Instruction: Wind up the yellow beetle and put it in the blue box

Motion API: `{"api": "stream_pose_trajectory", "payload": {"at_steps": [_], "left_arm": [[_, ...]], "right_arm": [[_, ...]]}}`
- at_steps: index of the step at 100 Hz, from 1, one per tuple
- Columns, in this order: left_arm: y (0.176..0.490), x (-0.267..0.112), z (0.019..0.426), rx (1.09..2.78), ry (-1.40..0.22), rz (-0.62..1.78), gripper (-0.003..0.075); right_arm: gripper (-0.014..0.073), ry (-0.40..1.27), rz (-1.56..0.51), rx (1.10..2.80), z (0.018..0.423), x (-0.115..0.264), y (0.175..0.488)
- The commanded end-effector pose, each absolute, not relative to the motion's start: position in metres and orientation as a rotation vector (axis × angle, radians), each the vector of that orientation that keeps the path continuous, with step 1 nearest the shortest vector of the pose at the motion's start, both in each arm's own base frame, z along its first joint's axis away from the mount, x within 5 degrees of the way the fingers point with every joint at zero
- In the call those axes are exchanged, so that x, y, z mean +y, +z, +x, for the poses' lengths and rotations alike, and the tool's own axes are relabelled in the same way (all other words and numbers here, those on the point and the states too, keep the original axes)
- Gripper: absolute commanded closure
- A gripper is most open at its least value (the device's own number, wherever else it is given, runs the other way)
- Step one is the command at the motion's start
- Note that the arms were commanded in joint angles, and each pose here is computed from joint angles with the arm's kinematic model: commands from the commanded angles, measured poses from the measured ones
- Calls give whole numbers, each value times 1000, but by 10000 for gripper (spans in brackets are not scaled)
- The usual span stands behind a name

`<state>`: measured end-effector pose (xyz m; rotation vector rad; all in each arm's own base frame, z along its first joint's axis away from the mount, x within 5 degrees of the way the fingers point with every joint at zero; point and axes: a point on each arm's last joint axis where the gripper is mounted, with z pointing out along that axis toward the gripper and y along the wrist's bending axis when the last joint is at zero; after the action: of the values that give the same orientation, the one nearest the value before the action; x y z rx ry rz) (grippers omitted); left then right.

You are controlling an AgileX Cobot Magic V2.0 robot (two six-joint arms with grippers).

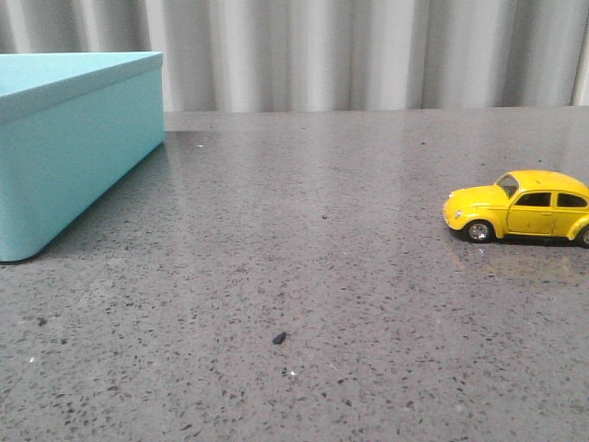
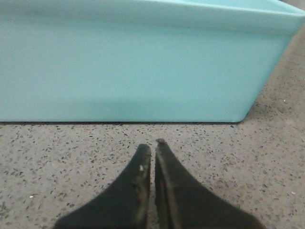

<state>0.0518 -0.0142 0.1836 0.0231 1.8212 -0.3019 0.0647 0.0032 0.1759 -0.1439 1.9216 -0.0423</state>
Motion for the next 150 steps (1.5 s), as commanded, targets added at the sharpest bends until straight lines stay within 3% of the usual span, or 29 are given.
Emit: {"api": "stream_pose_trajectory", "payload": {"at_steps": [1, 124, 150], "left_arm": [[180, -14, 51, 1780, -306, 17, 741], [180, -14, 51, 1780, -309, 14, 741], [183, -13, 52, 1740, -310, 7, 741]], "right_arm": [[636, -59, -144, 1897, 66, 2, 172], [636, -59, -144, 1897, 66, 2, 172], [636, -73, -121, 1711, 70, 2, 188]]}}
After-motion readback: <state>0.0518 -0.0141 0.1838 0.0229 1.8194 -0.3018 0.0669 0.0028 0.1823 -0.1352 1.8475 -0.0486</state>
